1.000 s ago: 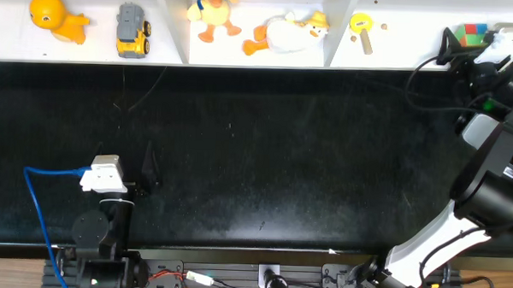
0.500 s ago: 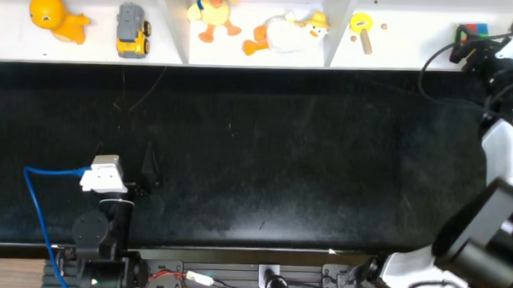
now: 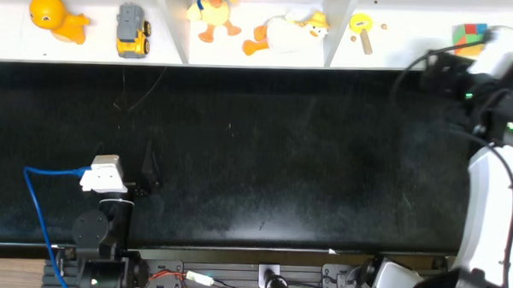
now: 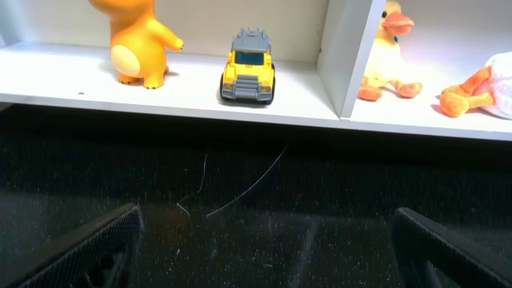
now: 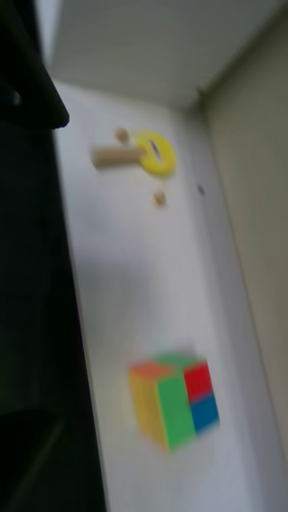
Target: Store Toys
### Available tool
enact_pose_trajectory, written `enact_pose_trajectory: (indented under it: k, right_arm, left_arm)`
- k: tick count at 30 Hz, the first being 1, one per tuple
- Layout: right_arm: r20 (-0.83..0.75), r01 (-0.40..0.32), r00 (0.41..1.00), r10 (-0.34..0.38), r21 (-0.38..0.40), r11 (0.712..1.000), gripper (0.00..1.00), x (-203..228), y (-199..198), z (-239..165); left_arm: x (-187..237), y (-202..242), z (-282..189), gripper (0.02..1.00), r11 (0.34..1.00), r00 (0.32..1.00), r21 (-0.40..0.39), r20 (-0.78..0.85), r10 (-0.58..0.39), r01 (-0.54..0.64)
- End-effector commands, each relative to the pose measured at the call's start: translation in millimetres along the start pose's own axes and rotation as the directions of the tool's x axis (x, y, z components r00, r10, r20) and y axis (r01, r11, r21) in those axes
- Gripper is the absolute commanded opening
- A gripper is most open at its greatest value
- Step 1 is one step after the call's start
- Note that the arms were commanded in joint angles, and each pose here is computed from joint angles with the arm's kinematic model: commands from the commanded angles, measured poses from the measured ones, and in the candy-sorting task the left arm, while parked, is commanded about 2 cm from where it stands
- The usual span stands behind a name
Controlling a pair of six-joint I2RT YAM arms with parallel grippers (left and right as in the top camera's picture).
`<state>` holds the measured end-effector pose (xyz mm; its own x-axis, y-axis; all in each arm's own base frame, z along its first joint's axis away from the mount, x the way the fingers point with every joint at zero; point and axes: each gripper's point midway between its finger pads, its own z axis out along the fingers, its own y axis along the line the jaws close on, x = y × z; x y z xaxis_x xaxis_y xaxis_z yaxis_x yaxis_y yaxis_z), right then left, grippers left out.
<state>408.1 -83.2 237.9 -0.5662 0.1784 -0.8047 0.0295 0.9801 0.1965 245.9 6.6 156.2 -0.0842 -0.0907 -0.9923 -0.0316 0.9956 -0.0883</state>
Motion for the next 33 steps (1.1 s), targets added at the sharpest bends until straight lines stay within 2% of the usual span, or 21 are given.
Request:
enact_pose_trajectory:
  k: [1,7,11,14,18,29,33]
  right_arm:
    - [0.01,0.148,0.989,-0.148,-0.094,0.984,0.996,-2,55,-15]
    - [-0.015,0.223,0.973,-0.232,-0.219,0.95,0.996,14,115,-16]
    - [-0.037,0.203,0.975,-0.22,-0.256,0.945,0.996,21,131,-16]
    - [-0.079,0.162,0.979,-0.188,-0.257,0.953,0.993,29,131,-17]
    - [-0.125,0.143,0.976,-0.179,-0.253,0.957,0.993,40,129,-18]
    - [-0.13,0.142,0.975,-0.179,-0.252,0.957,0.996,41,129,-18]
    - [-0.134,0.146,0.975,-0.178,-0.221,0.964,0.996,41,123,-17]
  left_arm:
    - [0,0,0,0.998,1.0,1.0,-0.004,0.009,-0.014,0.014]
    - [0,0,0,0.998,1.0,1.0,-0.004,0.009,-0.014,0.014]
    - [0,0,0,0.998,1.0,1.0,-0.004,0.009,-0.014,0.014]
    - [0,0,0,0.998,1.0,1.0,-0.004,0.009,-0.014,0.014]
    - [0,0,0,0.998,1.0,1.0,-0.004,0.009,-0.014,0.014]
    - [0,0,0,0.998,1.0,1.0,-0.004,0.009,-0.014,0.014]
    - [0,0,0,0.996,1.0,1.0,-0.004,0.009,-0.014,0.014]
